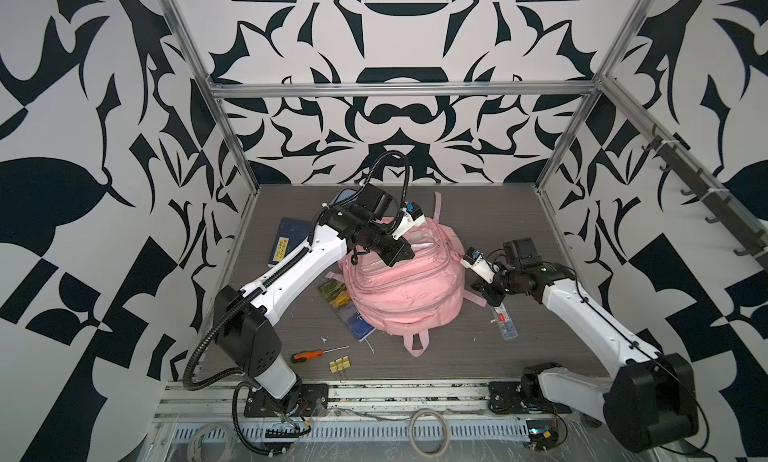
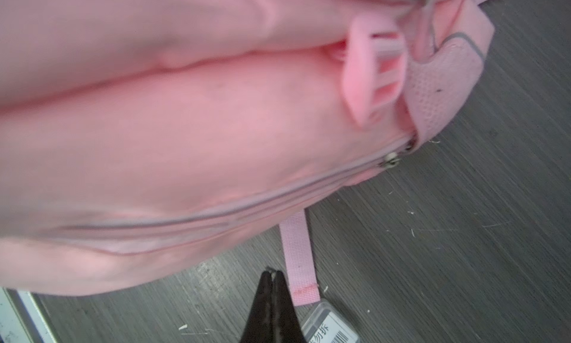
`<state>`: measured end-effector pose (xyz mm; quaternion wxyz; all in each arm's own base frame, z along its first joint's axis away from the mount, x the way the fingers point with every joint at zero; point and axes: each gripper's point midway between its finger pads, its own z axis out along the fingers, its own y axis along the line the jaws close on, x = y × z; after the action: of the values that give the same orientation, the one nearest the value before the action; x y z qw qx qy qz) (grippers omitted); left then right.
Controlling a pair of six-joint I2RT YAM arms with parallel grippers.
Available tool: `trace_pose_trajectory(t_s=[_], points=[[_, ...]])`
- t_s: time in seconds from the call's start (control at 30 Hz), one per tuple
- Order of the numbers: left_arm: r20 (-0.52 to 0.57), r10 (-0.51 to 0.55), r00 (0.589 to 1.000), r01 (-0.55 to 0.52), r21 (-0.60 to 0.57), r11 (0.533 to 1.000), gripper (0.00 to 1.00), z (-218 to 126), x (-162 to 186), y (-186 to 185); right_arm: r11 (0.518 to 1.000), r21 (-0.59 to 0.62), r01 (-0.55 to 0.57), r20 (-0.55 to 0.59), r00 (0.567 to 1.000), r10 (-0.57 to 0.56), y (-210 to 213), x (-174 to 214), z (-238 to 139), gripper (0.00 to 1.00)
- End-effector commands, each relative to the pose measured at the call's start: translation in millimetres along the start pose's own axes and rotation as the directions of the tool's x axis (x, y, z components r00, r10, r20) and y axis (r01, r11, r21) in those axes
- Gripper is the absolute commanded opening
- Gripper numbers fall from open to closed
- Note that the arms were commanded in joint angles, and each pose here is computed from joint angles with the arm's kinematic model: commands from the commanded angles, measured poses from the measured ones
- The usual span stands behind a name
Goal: Pack the student bag
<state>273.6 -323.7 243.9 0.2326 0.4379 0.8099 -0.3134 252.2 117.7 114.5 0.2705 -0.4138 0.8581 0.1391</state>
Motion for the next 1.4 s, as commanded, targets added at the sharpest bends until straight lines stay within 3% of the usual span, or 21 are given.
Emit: trace_pose_trajectory(t_s=[0.0, 0.17, 0.27, 0.43, 0.63, 0.67, 0.7, 0.77, 0.8, 0.93, 1.13, 1.2, 1.37], points=[[0.117, 0.013, 0.993, -0.020, 0.057, 0.998, 0.00, -8, -29, -9, 0.999, 0.030, -0.027, 0.006, 1.000, 0.027, 4, 6, -6, 0.04], [0.099, 0.056, 0.993, -0.068, 0.119, 0.991, 0.00, -15, -21, -24, 0.994, 0.064, -0.087, 0.056, 0.995, 0.083, -13, -11, -11, 0.40], [0.059, 0.053, 0.997, -0.061, 0.143, 0.988, 0.00, -16, -9, -29, 0.984, 0.115, -0.136, 0.073, 0.989, 0.128, -35, -20, -9, 0.57], [0.049, 0.029, 0.998, -0.034, 0.107, 0.994, 0.00, -17, 5, -26, 0.935, 0.144, -0.325, 0.283, 0.918, 0.276, -78, -42, -28, 0.67], [-0.021, -0.001, 1.000, 0.000, -0.019, 1.000, 0.00, -13, 38, -6, 0.853, 0.132, -0.505, 0.357, 0.827, 0.434, -89, -36, -26, 0.68], [-0.031, 0.001, 1.000, -0.003, -0.046, 0.999, 0.04, -12, 44, -1, 0.840, 0.135, -0.526, 0.365, 0.814, 0.451, -89, -34, -26, 0.69], [-0.038, 0.000, 0.999, -0.003, -0.076, 0.997, 0.16, -12, 50, 3, 0.823, 0.142, -0.551, 0.377, 0.798, 0.470, -90, -30, -27, 0.69], [-0.043, -0.009, 0.999, 0.004, -0.118, 0.993, 0.50, -12, 59, 9, 0.800, 0.146, -0.583, 0.392, 0.776, 0.494, -88, -27, -30, 0.69], [-0.050, -0.019, 0.999, 0.012, -0.137, 0.990, 0.60, -14, 61, 11, 0.790, 0.150, -0.594, 0.394, 0.769, 0.503, -88, -25, -32, 0.69], [-0.034, -0.054, 0.998, 0.045, -0.241, 0.970, 0.80, -19, 56, 14, 0.738, 0.180, -0.650, 0.404, 0.733, 0.548, -95, -25, -44, 0.69], [-0.102, 0.010, 0.995, -0.042, -0.319, 0.947, 0.84, 15, 53, -28, 0.634, 0.220, -0.741, 0.436, 0.657, 0.616, -107, -26, -63, 0.81], [-0.143, 0.001, 0.990, -0.054, -0.366, 0.929, 0.84, 29, 58, -35, 0.622, 0.223, -0.751, 0.439, 0.647, 0.624, -108, -26, -65, 0.99], [-0.211, -0.033, 0.977, -0.074, -0.480, 0.874, 0.84, 66, 60, -39, 0.595, 0.233, -0.769, 0.444, 0.629, 0.638, -113, -22, -61, 1.00]])
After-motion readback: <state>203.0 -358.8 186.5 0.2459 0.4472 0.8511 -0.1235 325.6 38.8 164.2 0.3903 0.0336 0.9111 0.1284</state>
